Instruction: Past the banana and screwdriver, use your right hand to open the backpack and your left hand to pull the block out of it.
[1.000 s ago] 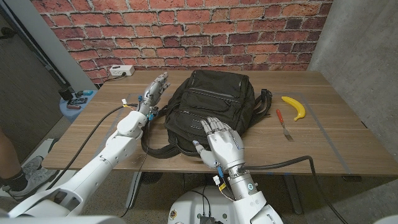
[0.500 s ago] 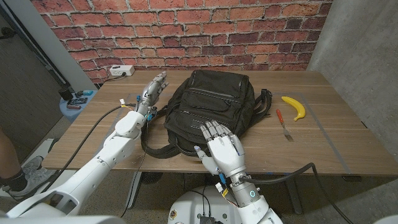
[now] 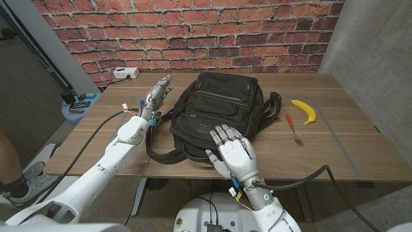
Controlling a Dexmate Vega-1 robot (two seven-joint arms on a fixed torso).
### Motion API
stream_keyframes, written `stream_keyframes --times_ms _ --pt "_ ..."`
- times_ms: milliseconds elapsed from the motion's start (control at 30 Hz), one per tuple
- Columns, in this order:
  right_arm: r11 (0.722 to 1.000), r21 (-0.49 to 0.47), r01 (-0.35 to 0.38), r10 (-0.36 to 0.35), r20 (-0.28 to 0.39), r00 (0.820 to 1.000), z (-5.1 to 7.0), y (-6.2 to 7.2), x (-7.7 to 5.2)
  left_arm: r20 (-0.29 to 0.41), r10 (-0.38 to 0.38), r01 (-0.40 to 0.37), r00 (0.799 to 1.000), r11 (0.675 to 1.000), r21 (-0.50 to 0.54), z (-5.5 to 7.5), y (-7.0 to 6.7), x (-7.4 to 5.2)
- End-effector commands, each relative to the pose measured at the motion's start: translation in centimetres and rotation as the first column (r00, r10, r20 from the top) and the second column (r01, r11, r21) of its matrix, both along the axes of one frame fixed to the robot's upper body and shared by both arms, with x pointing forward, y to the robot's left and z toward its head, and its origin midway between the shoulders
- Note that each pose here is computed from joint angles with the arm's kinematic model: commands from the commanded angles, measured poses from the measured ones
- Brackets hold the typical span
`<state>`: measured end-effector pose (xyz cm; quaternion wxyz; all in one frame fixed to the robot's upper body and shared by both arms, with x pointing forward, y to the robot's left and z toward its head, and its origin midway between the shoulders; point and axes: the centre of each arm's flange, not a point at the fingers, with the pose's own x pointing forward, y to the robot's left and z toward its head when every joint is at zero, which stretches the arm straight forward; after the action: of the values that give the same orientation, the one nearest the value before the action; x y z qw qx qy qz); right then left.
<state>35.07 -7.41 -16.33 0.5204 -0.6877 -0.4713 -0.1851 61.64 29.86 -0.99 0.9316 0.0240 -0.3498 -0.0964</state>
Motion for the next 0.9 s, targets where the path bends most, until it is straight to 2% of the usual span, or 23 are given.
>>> stream_keyframes --times_ms 33,200,400,667,900 --pt "1.000 -0.027 -0.011 0.011 0.009 1.000 0.1 -1.4 1.0 -0.008 0.012 -0.012 1.000 1.000 0.004 -0.5 -0.6 -0.3" --pt "0.999 -0.028 -0.019 0.019 0.010 1.000 0.5 -1.8 1.0 -0.023 0.016 -0.016 1.000 1.000 -0.001 -0.9 -0.8 -0.5" --pt "0.999 -0.038 -0.035 0.036 0.014 0.999 0.6 -2.2 0.7 -0.021 0.019 -0.019 1.000 1.000 0.001 -0.8 -1.2 -0.7" --pt "0.998 -0.056 -0.029 0.031 0.032 0.999 -0.6 -2.6 0.3 -0.004 0.014 -0.014 1.000 1.000 0.018 -0.6 -2.1 -1.1" --pt "0.997 -0.065 -0.032 0.035 0.050 0.998 -1.3 -2.8 0.6 0.002 0.020 -0.020 1.000 1.000 0.021 -0.8 -2.1 -1.7"
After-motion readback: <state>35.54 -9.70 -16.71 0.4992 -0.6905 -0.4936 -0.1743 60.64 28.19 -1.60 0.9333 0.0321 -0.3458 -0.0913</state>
